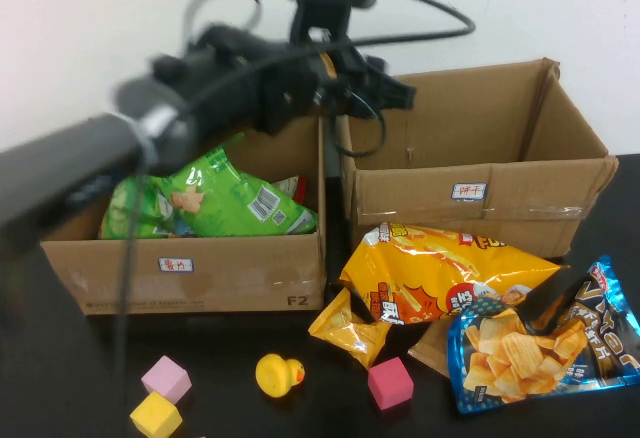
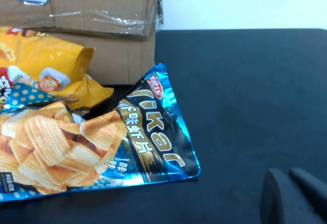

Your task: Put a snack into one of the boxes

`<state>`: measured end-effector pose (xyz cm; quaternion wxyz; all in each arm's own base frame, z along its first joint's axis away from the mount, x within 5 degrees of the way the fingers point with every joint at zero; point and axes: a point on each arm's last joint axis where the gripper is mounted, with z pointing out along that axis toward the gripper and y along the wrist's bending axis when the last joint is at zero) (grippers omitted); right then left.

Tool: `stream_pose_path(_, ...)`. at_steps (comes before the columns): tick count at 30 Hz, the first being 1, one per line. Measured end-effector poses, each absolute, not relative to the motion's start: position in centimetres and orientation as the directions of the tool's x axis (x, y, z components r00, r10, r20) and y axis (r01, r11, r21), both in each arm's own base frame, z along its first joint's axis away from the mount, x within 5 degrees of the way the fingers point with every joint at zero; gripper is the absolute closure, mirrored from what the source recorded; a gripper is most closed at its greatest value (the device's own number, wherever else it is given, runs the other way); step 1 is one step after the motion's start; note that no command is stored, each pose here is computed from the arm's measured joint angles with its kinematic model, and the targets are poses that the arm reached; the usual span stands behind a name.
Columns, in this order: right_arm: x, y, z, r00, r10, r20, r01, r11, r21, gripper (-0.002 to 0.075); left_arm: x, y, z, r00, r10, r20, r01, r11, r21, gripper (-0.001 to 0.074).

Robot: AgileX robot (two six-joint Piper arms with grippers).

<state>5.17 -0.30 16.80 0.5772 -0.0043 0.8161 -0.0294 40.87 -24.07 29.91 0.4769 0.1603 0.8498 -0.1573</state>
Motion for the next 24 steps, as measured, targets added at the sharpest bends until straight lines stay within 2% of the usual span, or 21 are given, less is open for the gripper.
stream_pose_path(2, 5.2, -0.3, 16.8, -0.334, -0.041, -0.942, 0.027, 0.998, -0.053, 0.0727, 39.1, -23.4, 31.8, -0.469, 0.182, -0.864, 0.450, 0.891, -0.057, 0.0594)
stream_pose_path(3, 5.2, -0.3, 16.8, -0.334, -0.041, -0.942, 0.027, 0.998, -0.053, 0.0727, 37.9, -23.1, 32.6, -0.458, 0.209, -0.864, 0.468, 0.883, -0.035, 0.0640)
stream_pose_path(6, 5.2, -0.3, 16.8, -0.334, -0.041, -0.942, 0.027, 0.998, -0.053, 0.0727, 34.0, -22.4, 34.2, -0.427, 0.248, -0.870, 0.512, 0.859, -0.006, 0.0709)
stream_pose_path(10, 5.2, -0.3, 16.8, -0.334, -0.041, -0.942, 0.027, 0.998, -0.053, 0.0727, 28.9, -20.8, 35.1, -0.384, 0.259, -0.886, 0.557, 0.831, 0.002, 0.0730)
stream_pose_path(13, 5.2, -0.3, 16.8, -0.334, -0.043, -0.942, 0.026, 0.998, -0.055, 0.0727, 25.6, -18.4, 35.9, -0.363, 0.246, -0.899, 0.559, 0.829, 0.002, 0.0734)
stream_pose_path(18, 5.2, -0.3, 16.8, -0.334, -0.043, -0.942, 0.026, 0.998, -0.055, 0.0727, 20.8, -14.7, 36.7, -0.444, 0.215, -0.870, 0.518, 0.854, -0.054, 0.0736)
stream_pose_path(24, 5.2, -0.3, 16.8, -0.334, -0.043, -0.942, 0.026, 0.998, -0.055, 0.0727, 17.1, -11.5, 36.0, -0.432, 0.225, -0.873, 0.491, 0.871, -0.018, 0.0736)
